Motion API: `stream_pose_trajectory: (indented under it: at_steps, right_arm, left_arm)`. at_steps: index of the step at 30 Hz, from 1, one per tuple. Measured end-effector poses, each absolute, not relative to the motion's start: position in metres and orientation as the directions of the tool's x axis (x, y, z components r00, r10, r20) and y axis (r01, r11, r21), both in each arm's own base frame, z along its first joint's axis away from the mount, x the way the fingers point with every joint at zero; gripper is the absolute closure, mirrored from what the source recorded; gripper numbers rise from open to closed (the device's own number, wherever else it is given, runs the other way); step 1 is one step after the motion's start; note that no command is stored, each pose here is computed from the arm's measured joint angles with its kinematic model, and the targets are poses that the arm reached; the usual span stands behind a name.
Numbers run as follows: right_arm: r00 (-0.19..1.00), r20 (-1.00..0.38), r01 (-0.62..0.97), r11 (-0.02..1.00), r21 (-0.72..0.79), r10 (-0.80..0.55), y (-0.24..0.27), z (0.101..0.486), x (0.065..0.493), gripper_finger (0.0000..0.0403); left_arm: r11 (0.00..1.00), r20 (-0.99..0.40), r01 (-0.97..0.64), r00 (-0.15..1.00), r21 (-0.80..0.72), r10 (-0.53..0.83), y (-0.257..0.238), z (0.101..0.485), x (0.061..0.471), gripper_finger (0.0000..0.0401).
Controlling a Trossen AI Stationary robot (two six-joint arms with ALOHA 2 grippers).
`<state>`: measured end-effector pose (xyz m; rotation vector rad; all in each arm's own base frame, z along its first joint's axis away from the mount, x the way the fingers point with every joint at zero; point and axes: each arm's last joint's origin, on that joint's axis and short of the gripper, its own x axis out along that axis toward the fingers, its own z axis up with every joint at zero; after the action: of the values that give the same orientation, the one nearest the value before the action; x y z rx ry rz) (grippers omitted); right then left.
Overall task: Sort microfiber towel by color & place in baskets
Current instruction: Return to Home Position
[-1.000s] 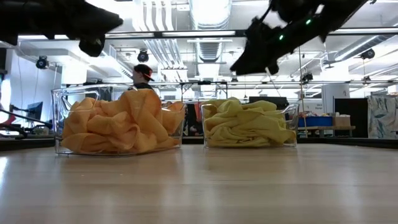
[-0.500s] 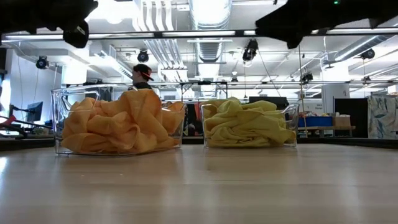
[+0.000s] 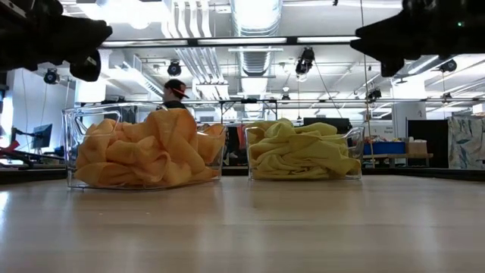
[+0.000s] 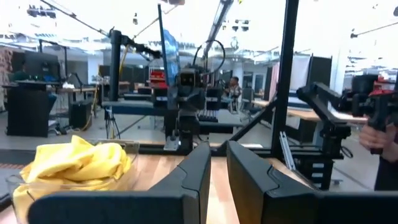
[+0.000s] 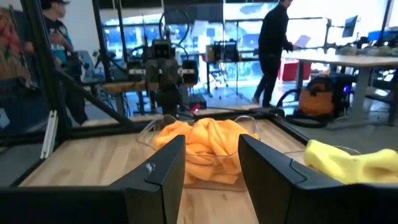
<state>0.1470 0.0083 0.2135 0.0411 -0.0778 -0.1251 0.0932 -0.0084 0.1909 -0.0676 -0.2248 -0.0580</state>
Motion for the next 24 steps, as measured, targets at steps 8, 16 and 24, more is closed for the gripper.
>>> stream_pose_trajectory:
  at_steps: [8,16,24]
  right_arm:
    - [0.967,0.229,0.102,0.994,0.05,-0.11,0.006,0.206,0.117,0.0264]
    - [0.96,0.261,0.107,0.994,0.005,-0.105,0.005,0.195,0.106,0.0264]
    - [0.957,0.268,0.133,0.989,-0.065,-0.111,0.005,0.196,0.105,0.0264]
  left_arm:
    - [0.998,0.174,0.033,0.984,-0.052,-0.023,-0.008,0.186,0.094,0.0363]
    - [0.998,0.152,0.031,0.988,-0.046,-0.024,-0.008,0.184,0.095,0.0363]
    - [0.995,0.137,0.019,0.991,-0.1,-0.006,-0.007,0.183,0.095,0.0363]
